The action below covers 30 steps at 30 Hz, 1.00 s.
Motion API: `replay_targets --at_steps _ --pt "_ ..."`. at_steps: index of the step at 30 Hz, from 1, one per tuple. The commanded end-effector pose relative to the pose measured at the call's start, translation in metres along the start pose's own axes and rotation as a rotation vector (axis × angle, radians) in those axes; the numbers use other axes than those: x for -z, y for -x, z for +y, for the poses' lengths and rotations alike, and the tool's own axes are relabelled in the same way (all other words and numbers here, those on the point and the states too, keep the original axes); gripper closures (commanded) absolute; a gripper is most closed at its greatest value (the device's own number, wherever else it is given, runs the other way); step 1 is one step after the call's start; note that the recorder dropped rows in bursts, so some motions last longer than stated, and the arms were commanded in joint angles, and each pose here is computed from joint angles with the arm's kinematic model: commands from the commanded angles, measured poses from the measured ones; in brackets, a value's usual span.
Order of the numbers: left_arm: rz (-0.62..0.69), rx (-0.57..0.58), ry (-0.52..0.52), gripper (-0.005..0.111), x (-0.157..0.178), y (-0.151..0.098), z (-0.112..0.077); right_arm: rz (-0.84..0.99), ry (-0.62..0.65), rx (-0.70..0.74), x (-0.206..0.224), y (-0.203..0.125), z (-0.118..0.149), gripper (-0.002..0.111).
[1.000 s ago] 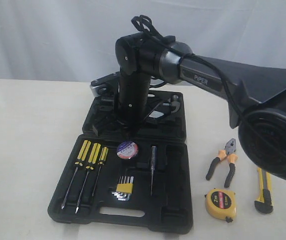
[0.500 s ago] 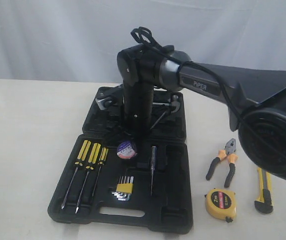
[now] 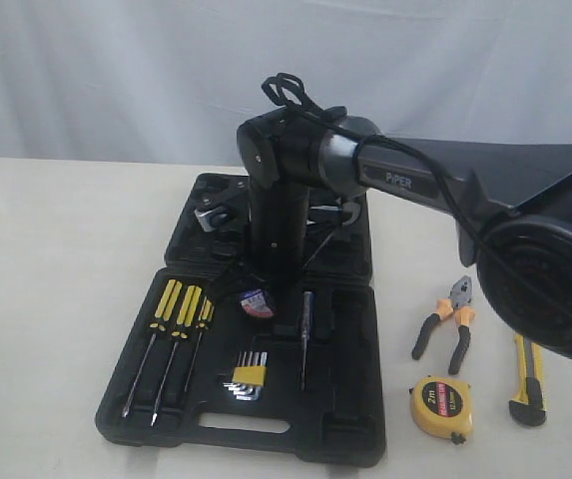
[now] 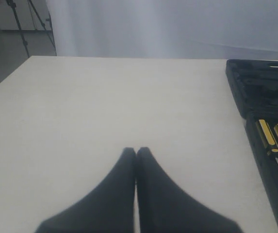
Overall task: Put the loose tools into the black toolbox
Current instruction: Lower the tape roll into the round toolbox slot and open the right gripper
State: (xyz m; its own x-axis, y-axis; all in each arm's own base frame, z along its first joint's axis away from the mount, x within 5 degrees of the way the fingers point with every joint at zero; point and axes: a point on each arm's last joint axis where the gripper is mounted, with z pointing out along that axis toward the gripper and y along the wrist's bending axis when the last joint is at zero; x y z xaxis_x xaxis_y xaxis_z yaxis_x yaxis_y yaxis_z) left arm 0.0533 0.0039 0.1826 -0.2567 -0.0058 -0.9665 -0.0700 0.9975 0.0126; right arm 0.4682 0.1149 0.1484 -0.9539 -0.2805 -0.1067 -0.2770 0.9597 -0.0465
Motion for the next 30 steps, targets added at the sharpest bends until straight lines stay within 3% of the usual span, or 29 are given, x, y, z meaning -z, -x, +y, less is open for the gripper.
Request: replay_targets --at_steps 1,12,22,30 --pt "-0.004 0.005 -0.005 0.107 0.0 0.0 0.0 -0.034 -0.008 0.007 0.001 0.003 -0.002 0.109" --pt "-0.004 0.005 -0.005 0.107 0.0 0.0 0.0 -0.095 0.037 0.029 0.007 0.01 0.002 0.109" --pt "-0.004 0.005 -0.005 0.107 0.0 0.0 0.0 -0.053 0.055 0.039 -0.026 0.01 0.005 0.109" --pt "-0.004 0.005 -0.005 0.107 0.0 0.0 0.0 -0.15 0.012 0.045 0.014 0.014 0.0 0.109"
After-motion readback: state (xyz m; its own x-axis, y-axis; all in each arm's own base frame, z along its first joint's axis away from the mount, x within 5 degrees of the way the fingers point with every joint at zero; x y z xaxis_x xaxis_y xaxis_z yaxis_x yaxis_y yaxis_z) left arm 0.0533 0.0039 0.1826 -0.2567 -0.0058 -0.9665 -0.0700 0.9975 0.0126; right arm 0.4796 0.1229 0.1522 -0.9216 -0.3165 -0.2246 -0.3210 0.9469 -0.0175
